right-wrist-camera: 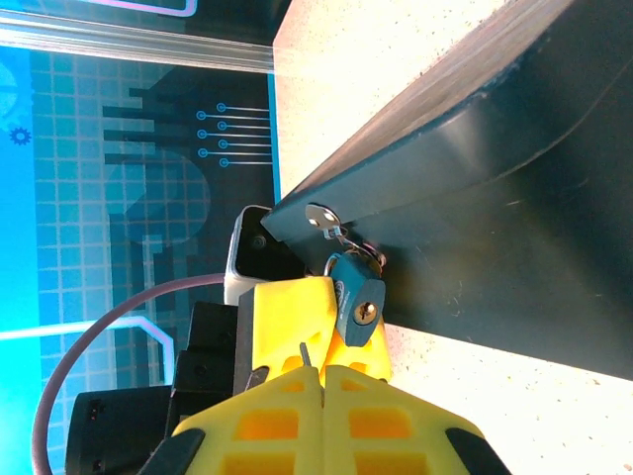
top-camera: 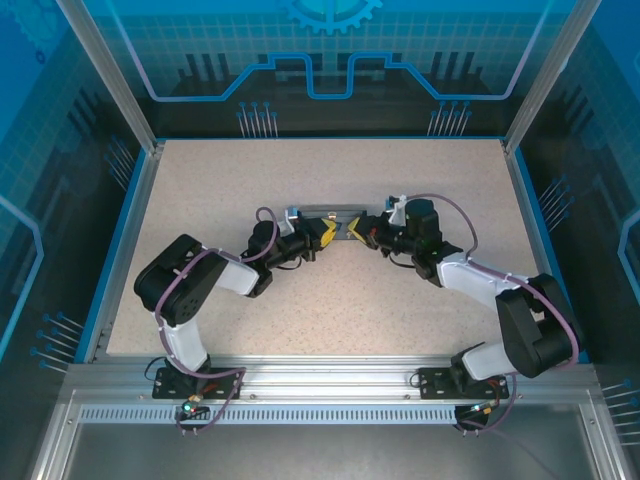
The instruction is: Unlock a padlock with a key
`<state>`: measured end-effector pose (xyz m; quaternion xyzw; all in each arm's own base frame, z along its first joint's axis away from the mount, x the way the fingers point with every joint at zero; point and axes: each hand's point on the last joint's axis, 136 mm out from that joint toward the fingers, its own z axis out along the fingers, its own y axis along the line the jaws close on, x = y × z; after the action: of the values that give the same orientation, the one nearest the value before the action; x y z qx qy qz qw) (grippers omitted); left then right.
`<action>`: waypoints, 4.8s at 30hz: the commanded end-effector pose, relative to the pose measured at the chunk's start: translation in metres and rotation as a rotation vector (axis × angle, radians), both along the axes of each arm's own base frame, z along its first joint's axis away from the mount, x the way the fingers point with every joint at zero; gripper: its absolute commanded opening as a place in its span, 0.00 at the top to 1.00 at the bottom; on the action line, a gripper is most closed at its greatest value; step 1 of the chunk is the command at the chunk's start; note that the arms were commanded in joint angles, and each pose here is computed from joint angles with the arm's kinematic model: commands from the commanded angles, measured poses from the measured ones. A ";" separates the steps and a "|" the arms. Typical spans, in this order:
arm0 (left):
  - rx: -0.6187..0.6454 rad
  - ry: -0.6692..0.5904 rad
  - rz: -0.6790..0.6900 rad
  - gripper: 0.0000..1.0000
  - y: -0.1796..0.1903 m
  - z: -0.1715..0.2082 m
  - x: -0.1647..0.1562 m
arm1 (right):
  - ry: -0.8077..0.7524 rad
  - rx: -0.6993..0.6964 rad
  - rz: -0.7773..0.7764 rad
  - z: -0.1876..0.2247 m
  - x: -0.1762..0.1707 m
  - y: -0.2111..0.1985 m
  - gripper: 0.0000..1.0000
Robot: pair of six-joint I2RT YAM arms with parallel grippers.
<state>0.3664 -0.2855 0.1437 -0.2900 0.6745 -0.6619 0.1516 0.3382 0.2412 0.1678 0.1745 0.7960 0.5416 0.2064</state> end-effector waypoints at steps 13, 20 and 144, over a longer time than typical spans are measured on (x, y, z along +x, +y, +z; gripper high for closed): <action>-0.067 -0.072 -0.010 1.00 -0.001 0.028 0.004 | 0.043 -0.040 0.007 -0.024 -0.001 0.009 1.00; -0.069 -0.073 -0.010 1.00 -0.001 0.029 0.004 | 0.044 -0.045 0.002 -0.025 0.002 0.009 1.00; -0.067 -0.070 -0.005 1.00 -0.001 0.024 0.007 | 0.017 -0.052 -0.020 -0.007 0.015 0.003 1.00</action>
<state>0.3679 -0.2855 0.1467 -0.2922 0.6663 -0.6697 0.1492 0.3485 0.2434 0.1457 0.1925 0.8155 0.5096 0.1956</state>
